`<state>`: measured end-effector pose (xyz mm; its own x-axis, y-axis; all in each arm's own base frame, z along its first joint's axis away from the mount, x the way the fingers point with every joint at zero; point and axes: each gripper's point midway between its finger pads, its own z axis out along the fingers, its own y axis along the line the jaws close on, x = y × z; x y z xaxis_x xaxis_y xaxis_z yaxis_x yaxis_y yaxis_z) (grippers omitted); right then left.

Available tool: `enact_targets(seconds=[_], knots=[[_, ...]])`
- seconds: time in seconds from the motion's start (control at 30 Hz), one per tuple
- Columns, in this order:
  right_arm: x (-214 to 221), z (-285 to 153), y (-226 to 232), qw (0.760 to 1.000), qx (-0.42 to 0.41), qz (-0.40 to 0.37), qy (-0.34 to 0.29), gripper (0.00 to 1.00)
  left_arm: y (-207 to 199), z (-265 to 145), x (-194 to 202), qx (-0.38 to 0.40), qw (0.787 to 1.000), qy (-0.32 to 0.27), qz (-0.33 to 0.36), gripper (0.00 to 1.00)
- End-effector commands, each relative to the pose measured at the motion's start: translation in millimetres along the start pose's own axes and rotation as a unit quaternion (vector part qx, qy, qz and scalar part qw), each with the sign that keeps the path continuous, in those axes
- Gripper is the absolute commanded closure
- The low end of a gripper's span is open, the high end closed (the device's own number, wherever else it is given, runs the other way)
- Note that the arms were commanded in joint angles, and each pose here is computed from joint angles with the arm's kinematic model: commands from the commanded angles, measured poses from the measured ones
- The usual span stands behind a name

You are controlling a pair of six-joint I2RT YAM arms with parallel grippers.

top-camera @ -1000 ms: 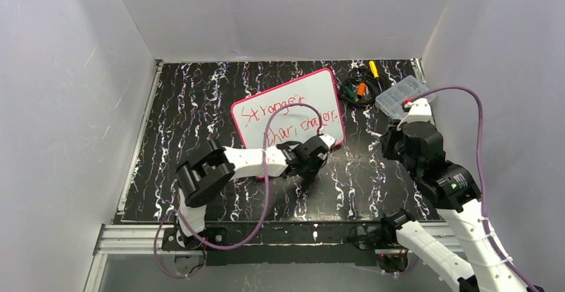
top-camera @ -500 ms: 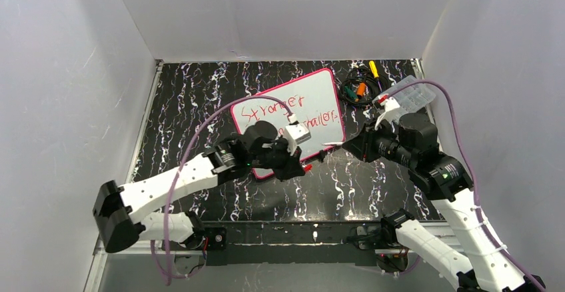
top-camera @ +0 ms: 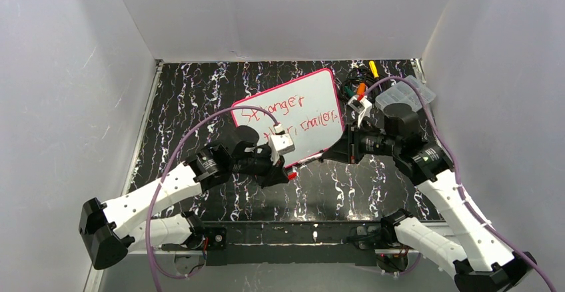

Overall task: Write a sentence on the whiteboard
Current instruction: Close the whiteboard marker at the center of the board.

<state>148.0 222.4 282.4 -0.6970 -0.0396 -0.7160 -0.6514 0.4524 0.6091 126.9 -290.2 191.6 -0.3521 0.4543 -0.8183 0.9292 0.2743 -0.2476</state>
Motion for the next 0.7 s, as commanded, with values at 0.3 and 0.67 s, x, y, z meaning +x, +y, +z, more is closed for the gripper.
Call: enact_targets(seconds=[0.3,0.67], knots=[[14.7,-2.6,14.1,0.998,-0.045,0.01,0.035,0.99,-6.7,-12.6,-7.7,0.013,0.999,-0.025,0.031,1.0],[19.4,-1.0,12.6,0.998,-0.049,0.016,0.042,0.99,-7.9,-13.8,-10.0,0.015,0.999,-0.031,0.031,1.0]])
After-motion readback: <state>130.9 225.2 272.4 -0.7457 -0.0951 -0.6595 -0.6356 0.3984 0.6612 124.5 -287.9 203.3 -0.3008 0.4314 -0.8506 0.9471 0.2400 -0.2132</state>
